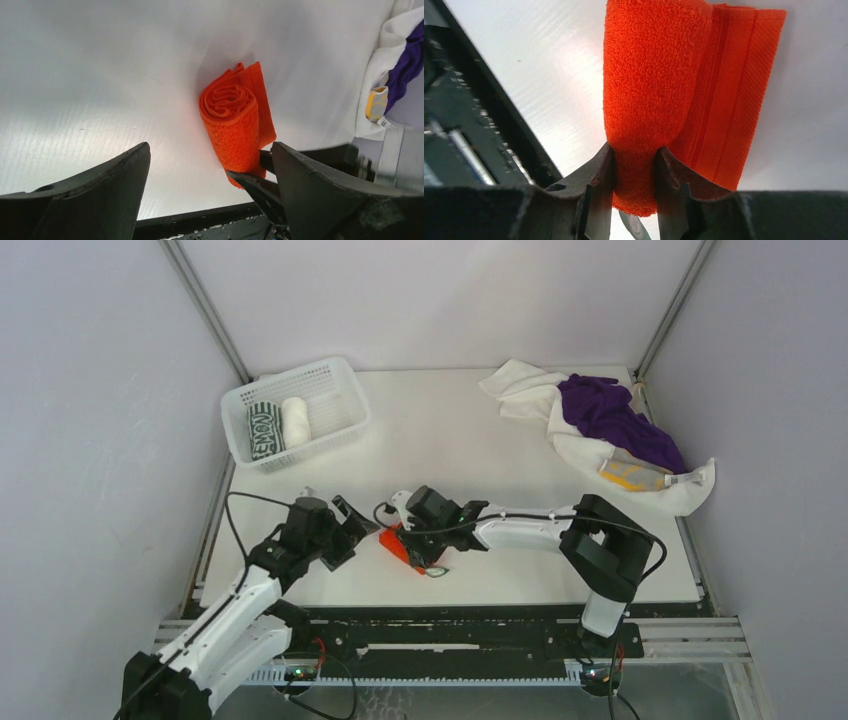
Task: Roll the towels
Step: Roll the towel at the center of the board.
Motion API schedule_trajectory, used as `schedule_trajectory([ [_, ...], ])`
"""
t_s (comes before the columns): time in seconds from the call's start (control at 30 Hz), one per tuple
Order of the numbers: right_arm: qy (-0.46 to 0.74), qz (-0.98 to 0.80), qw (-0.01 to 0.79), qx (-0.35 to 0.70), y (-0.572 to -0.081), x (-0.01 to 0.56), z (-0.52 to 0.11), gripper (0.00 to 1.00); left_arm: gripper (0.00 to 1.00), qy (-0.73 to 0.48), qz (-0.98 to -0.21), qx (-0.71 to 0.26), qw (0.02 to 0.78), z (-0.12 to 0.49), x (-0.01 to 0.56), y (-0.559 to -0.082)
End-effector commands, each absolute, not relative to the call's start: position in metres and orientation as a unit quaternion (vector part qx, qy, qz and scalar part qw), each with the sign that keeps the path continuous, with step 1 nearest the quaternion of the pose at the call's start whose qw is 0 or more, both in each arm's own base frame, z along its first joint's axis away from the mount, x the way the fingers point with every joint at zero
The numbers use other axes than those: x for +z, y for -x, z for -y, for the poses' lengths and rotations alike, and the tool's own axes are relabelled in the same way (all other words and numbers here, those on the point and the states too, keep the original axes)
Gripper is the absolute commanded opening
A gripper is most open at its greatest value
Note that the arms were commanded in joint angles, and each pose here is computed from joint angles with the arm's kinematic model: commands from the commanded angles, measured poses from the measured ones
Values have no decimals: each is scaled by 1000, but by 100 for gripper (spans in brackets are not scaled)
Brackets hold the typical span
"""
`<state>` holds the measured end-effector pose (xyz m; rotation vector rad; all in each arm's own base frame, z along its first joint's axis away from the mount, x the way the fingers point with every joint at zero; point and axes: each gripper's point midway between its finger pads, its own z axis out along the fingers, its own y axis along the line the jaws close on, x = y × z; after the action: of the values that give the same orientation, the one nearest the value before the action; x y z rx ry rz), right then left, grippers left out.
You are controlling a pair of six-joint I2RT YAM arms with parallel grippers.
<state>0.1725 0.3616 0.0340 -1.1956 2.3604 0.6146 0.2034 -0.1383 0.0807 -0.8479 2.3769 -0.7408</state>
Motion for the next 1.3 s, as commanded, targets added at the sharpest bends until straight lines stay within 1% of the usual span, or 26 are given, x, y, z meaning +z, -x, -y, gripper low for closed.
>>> schedule_trajectory([
  [0.0,389,-847,99,347,-142,32,-377,24,96,323,-867,-282,253,134,73,-195],
  [0.1,347,-849,60,393,-147,29,-376,24,96,320,-853,-323,257,143,75,-194],
  [0.2,303,-843,24,444,-147,29,-375,24,96,319,-832,-383,244,158,76,-192],
  [0.3,263,-836,-3,482,-151,30,-371,25,96,321,-820,-411,235,166,74,-191],
  [0.53,190,-822,-75,531,-158,16,-370,27,94,310,-823,-423,218,179,71,-192],
  [0.73,164,-827,-103,528,-158,-3,-365,27,87,316,-831,-405,214,181,59,-204],
  [0.87,157,-829,-100,527,-160,-3,-363,29,76,322,-845,-381,192,181,43,-203],
  [1.03,165,-836,-78,517,-165,0,-362,31,63,327,-858,-355,177,181,28,-199],
  [1.1,183,-840,-56,508,-167,8,-360,37,57,332,-866,-334,169,176,20,-196],
  [1.2,210,-854,-14,476,-169,19,-355,45,54,333,-879,-302,158,169,10,-190],
  [1.27,230,-866,35,442,-177,28,-352,50,53,332,-888,-278,152,164,3,-187],
])
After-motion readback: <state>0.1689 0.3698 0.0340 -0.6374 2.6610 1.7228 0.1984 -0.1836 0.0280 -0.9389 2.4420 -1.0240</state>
